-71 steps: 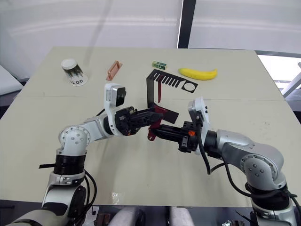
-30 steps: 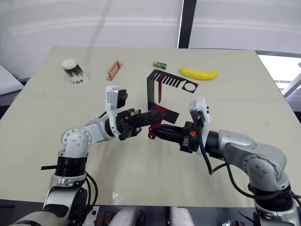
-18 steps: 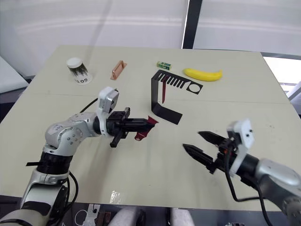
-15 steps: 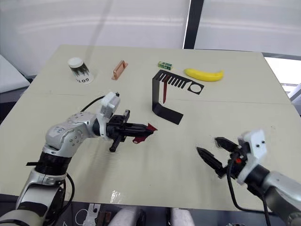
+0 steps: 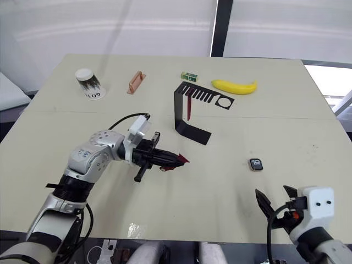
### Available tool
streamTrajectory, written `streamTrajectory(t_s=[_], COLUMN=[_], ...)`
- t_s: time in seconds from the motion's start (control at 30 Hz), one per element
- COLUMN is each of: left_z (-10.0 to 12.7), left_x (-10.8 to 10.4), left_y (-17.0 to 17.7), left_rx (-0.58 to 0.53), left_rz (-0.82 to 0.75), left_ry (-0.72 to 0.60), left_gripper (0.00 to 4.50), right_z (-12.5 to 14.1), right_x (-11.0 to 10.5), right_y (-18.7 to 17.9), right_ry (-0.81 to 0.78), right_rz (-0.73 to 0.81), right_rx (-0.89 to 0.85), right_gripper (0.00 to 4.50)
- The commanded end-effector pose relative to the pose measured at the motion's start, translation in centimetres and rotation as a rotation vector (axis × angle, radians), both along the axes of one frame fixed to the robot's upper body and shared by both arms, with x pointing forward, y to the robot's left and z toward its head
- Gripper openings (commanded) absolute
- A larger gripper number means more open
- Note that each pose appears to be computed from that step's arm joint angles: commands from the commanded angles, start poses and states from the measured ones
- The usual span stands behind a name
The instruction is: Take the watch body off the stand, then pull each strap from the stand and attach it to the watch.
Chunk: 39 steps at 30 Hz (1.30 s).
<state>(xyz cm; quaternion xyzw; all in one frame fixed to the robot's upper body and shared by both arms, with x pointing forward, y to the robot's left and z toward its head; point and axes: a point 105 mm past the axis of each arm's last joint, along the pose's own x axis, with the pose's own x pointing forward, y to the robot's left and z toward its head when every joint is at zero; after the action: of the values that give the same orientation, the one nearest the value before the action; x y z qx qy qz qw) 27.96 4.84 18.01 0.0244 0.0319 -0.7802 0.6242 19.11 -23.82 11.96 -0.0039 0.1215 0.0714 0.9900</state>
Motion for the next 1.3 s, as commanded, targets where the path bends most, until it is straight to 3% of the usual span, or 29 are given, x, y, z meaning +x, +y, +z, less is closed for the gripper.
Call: streamTrajectory(t_s=[0.03, 0.33, 1.07, 1.17, 1.27, 1.3], left_z=[0.7, 0.8, 1.0, 1.0, 1.0, 1.0], left_x=[-0.3, -0.9, -1.0, -1.0, -0.9, -0.9], left_y=[-0.1, 0.1, -0.1, -0.2, -0.3, -0.3], left_rx=[-0.012, -0.02, -0.024, -0.026, -0.028, -0.028], left_rz=[-0.004, 0.031, 0.076, 0.077, 0.082, 0.083], left_ry=[-0.045, -0.042, -0.053, -0.054, -0.052, -0.052], left_gripper=[0.0, 0.0, 0.0, 0.0, 0.0, 0.0], right_z=[-0.5, -2.3, -3.2, -3.4, -3.6, -3.7], right_x=[1.5, 5.3, 7.9, 7.9, 7.9, 7.9], right_y=[-0.6, -1.5, -0.6, -0.8, -0.9, -0.9], right_ry=[-0.013, -0.012, -0.017, -0.008, 0.001, 0.003], right_rz=[-0.047, -0.113, -0.153, -0.173, -0.181, -0.183], right_rx=[-0.036, -0.049, 0.008, 0.002, 0.0, 0.0], right_gripper=[4.4, 4.4, 4.4, 3.59, 2.22, 2.22])
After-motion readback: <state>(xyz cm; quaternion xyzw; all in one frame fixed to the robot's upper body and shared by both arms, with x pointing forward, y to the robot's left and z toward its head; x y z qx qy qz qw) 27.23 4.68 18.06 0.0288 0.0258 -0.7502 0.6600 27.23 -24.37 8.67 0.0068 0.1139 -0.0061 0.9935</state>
